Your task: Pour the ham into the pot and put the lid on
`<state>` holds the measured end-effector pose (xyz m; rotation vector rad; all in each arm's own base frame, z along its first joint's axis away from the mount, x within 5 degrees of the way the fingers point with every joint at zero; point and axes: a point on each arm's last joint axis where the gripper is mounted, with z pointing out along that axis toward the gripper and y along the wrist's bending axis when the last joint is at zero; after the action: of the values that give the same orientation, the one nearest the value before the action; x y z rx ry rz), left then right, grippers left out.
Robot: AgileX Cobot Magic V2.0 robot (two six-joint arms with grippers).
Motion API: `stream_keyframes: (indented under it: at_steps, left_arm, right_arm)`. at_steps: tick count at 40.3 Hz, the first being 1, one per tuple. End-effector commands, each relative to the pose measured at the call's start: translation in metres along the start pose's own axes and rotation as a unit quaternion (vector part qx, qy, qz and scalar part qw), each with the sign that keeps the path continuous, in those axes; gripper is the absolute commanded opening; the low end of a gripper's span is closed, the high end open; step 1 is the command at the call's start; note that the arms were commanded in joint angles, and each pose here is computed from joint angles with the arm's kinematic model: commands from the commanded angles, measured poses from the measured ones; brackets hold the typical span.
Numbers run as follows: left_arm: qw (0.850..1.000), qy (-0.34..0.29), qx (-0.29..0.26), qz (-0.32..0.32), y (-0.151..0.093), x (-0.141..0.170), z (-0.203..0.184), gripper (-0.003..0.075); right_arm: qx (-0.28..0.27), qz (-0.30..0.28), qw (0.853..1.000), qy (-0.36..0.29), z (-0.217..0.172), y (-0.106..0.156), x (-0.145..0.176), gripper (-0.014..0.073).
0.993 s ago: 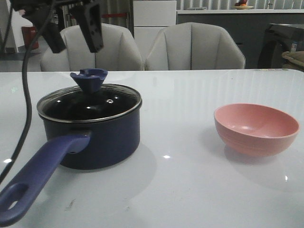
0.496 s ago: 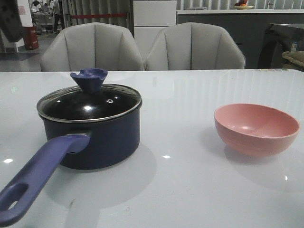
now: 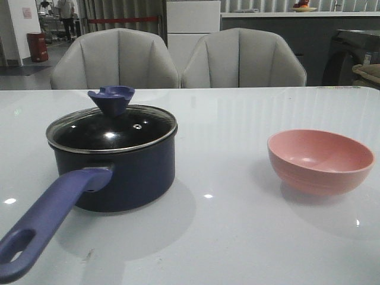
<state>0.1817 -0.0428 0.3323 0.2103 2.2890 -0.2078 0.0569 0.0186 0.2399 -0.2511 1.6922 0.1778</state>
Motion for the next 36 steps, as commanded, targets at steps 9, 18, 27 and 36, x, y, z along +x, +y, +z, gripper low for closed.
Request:
stream_keyframes:
  at_steps: [9,18,27,36]
  left_arm:
    - [0.963,-0.270,-0.001,0.002,0.000,0.041,-0.068,0.0375]
    - [0.929,-0.369,-0.001,0.003,0.003,0.093,-0.079,0.0375]
    - [0.891,-0.453,-0.005,0.002,0.007,0.121,-0.072,0.0333]
    - [0.899,-0.437,-0.006,0.001,0.008,0.127,-0.064,0.0129]
  right_arm:
    - [0.012,0.001,0.999,-0.040,-0.001,-0.002,-0.014,0.0161]
    - [0.012,0.001,0.999,-0.040,-0.001,-0.002,-0.014,0.0161]
    - [0.012,0.001,0.999,-0.040,-0.001,-0.002,-0.014,0.0161]
    - [0.012,0.001,0.999,-0.040,-0.001,-0.002,-0.014,0.0161]
